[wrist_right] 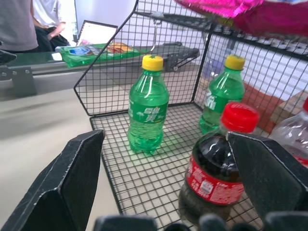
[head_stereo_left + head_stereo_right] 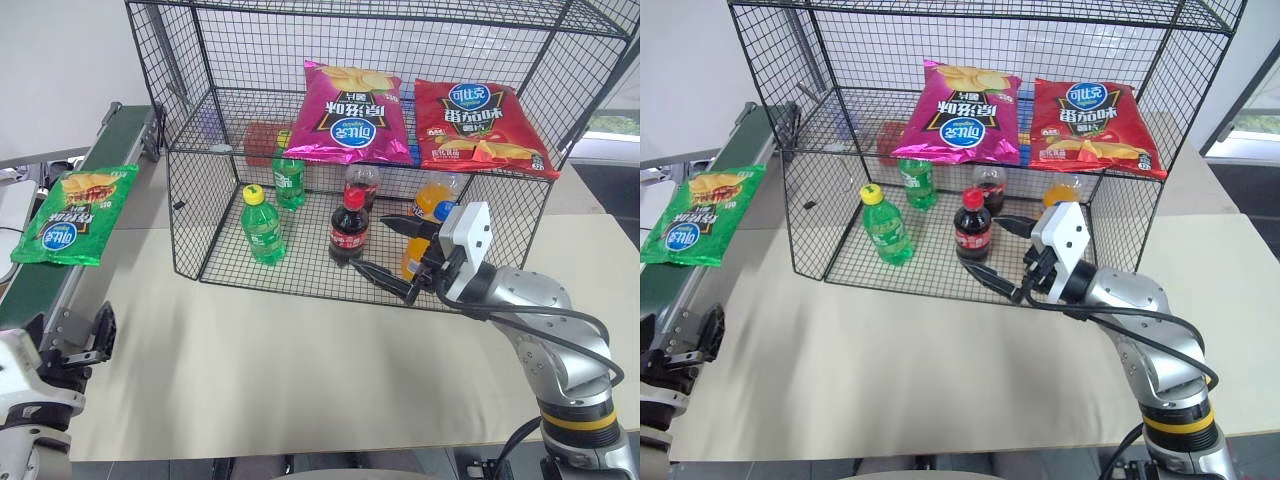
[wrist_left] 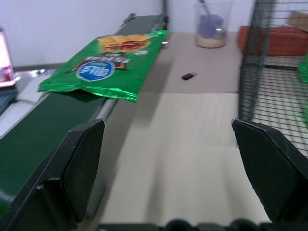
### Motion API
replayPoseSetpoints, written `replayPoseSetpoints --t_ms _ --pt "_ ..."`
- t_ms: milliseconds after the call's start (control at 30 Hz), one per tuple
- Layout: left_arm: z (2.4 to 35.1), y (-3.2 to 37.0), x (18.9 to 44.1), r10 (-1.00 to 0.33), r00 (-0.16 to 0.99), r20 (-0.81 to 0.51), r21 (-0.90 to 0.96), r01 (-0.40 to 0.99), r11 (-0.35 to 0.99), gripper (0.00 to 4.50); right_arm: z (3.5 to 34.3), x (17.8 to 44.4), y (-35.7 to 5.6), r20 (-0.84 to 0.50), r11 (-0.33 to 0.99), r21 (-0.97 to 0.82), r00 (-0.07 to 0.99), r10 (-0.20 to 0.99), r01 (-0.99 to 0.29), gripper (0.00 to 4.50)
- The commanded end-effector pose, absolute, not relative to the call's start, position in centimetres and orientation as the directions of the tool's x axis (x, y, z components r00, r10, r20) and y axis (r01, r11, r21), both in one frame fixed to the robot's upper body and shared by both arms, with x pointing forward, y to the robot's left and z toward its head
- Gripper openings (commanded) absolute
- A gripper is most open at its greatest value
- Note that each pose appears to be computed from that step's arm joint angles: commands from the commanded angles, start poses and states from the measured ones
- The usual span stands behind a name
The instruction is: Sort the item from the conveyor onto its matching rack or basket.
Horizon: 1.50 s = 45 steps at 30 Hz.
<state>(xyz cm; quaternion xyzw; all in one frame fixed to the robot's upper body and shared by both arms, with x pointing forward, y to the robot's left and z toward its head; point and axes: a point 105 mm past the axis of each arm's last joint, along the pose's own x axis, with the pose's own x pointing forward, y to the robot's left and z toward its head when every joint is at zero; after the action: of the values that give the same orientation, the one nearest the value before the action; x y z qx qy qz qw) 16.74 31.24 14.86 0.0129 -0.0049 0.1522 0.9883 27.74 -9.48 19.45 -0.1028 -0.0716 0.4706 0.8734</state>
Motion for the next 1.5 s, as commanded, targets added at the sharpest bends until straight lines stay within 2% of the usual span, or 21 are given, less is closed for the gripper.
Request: replayPoseSetpoints --t_ms 33,200,433,500,700,900,1200,1333,1500 --pt "15.6 31.8 16.0 0.354 0.935 0.031 -0.009 -0.354 0.935 4.5 20.2 27.4 -9.0 0.06 0.515 -0.269 0.52 0.852 -0.814 4.49" --pt "14.8 34.0 14.9 0.491 0.871 -0.026 -0.298 -0.475 0.828 4.5 20.3 27.4 -8.7 0.063 0.507 -0.271 0.51 0.858 -0.819 4.49" --pt "15.3 35.3 14.1 0.536 0.84 -0.088 -0.576 -0.482 0.661 4.5 20.6 27.2 -8.5 0.066 0.489 -0.278 0.491 0.869 -0.827 4.49" --pt "14.3 35.6 13.6 0.531 0.828 -0.18 -0.658 -0.503 0.56 4.5 20.9 26.9 -8.5 0.067 0.466 -0.29 0.468 0.881 -0.836 4.49" --pt "13.8 35.9 12.5 0.523 0.813 -0.255 -0.735 -0.515 0.442 4.5 22.6 25.9 -7.7 0.102 0.39 -0.296 0.377 0.921 -0.872 4.49" --pt "13.2 36.9 11.6 0.536 0.787 -0.304 -0.821 -0.502 0.272 4.5 22.5 26.2 -7.7 0.1 0.391 -0.288 0.379 0.92 -0.874 4.49" --pt "13.3 37.9 11.8 0.504 0.811 -0.296 -0.818 -0.488 0.304 4.5 22.8 26.3 -7.2 0.101 0.402 -0.285 0.39 0.915 -0.87 4.49" --pt "12.7 39.2 11.0 0.546 0.783 -0.299 -0.836 -0.49 0.246 4.5 23.1 26.5 -7.2 0.104 0.413 -0.287 0.401 0.91 -0.864 4.49" --pt "13.9 39.1 11.6 0.529 0.808 -0.26 -0.833 -0.465 0.301 4.5 23.1 26.5 -7.0 0.101 0.418 -0.282 0.406 0.908 -0.864 4.49"
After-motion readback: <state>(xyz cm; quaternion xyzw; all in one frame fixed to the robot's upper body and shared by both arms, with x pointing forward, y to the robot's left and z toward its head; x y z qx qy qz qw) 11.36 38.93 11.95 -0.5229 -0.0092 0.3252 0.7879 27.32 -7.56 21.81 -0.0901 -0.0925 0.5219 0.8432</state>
